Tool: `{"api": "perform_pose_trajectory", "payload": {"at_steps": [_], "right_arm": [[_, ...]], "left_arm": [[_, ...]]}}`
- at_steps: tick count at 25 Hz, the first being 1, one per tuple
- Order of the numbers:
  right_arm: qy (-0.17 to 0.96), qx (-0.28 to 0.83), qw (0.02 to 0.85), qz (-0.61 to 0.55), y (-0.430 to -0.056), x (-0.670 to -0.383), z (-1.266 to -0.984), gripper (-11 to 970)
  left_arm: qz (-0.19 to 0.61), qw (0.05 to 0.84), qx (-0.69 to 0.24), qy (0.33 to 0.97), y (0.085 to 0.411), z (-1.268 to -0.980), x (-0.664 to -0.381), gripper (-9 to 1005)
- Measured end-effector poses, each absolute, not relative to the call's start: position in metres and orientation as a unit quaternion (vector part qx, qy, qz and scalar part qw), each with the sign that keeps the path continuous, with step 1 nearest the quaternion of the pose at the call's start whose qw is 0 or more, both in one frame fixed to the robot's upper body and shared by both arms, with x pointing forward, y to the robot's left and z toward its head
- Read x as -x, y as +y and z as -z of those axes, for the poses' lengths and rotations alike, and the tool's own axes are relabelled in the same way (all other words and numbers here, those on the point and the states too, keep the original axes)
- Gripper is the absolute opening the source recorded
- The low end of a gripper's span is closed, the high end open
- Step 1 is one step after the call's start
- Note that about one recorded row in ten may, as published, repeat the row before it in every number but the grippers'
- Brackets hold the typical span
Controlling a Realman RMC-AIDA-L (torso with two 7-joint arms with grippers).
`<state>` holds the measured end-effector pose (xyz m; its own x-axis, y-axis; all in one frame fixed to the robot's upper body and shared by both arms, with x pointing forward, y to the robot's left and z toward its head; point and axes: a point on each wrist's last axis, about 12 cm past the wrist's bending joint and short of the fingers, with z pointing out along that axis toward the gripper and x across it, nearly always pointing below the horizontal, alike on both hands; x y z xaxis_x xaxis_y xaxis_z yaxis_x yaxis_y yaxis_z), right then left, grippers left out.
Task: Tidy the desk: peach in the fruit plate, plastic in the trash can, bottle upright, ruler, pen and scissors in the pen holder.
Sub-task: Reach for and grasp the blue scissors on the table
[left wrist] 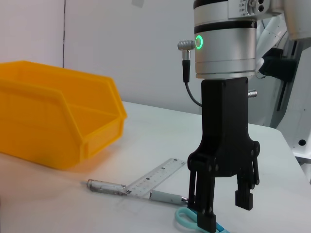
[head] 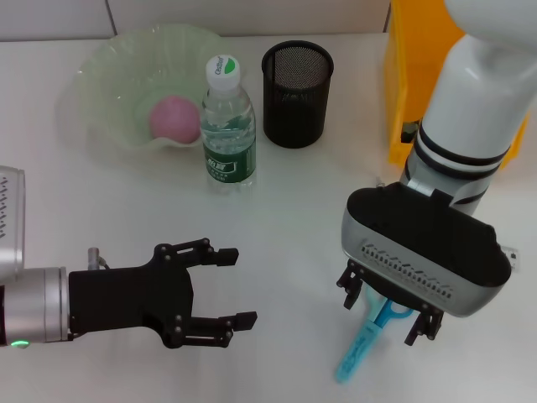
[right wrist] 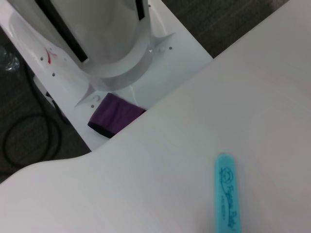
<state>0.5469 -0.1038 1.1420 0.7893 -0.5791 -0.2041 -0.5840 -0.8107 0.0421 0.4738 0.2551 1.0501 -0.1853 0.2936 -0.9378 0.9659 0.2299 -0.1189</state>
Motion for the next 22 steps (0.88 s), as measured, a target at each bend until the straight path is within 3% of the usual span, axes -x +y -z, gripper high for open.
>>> {"api": "perform_pose_trajectory", "payload": {"at_steps": [9,22], "right_arm": [[0.326,0.942,0.019,-0.078,-0.099,-0.538,-1.127,787],[0.339,0.938,0.024,-0.071,-0.094,-0.537,-1.131,781]], "left_arm": [[0.395,0.424,-0.483,0.657,0.255,-1.049,-0.473,859],[0.391,0.429,-0.486,0.653,0.257,-1.049,-0.471,859]]}}
